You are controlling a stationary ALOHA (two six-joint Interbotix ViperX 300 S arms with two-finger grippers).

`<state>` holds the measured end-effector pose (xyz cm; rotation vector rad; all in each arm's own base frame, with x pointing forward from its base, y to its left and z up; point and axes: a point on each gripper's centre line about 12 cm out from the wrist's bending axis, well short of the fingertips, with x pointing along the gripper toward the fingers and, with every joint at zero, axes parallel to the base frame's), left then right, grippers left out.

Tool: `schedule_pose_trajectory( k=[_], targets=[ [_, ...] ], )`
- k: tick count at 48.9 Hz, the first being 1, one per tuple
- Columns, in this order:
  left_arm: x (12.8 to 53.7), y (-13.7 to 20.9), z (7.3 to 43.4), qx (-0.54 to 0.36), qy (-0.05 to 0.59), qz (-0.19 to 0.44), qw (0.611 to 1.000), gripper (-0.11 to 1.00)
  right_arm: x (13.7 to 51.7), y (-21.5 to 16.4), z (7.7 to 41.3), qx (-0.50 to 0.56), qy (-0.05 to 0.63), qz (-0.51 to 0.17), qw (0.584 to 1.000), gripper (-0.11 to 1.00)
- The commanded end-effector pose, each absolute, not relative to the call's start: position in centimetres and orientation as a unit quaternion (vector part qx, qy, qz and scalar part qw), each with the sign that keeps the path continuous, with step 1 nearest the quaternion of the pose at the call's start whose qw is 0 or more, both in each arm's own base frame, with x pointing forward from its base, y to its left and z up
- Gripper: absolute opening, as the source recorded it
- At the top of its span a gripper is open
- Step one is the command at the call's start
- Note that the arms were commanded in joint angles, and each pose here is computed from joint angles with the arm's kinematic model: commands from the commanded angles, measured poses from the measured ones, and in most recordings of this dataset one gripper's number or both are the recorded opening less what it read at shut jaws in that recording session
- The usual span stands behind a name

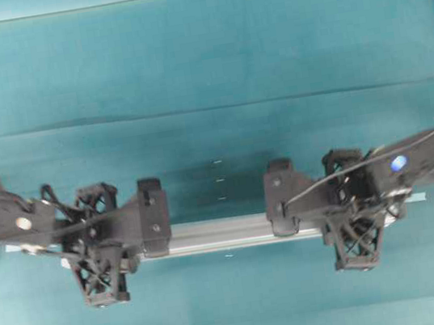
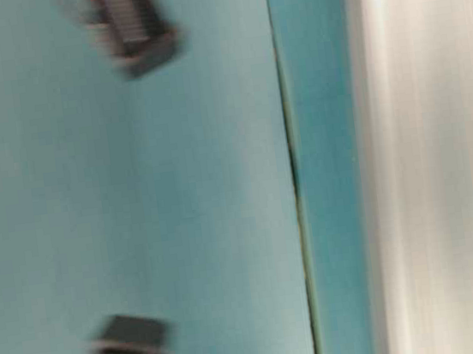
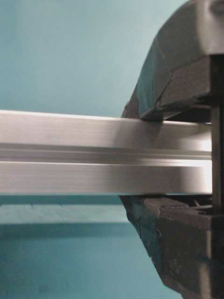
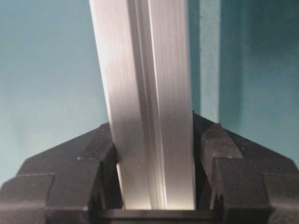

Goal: Lift the metal rail with both hands and move it towards you.
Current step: 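Lift the rail up off the table with both grippers together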

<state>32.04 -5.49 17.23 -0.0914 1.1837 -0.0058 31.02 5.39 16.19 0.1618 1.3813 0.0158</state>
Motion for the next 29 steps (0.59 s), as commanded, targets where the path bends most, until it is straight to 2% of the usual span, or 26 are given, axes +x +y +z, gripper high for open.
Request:
schedule_pose_trajectory(
  k=[1,15,29],
  targets=[
    [32.5,-5.6,21.0,-0.050,0.530,-0.007,0.847,0.29,31.6,4.9,19.6,0.088,0.615,0.005,0.783,0.37],
    [31.3,-4.6,28.0,-0.052,0.528,0.003,0.847,0.29,31.4,3.8,25.2,0.092,0.636,0.001,0.766,0.37],
    [30.7,-2.6,33.8,-0.070,0.486,0.022,0.871,0.29,31.9,3.1,31.0,0.096,0.645,-0.001,0.758,0.37]
  ],
)
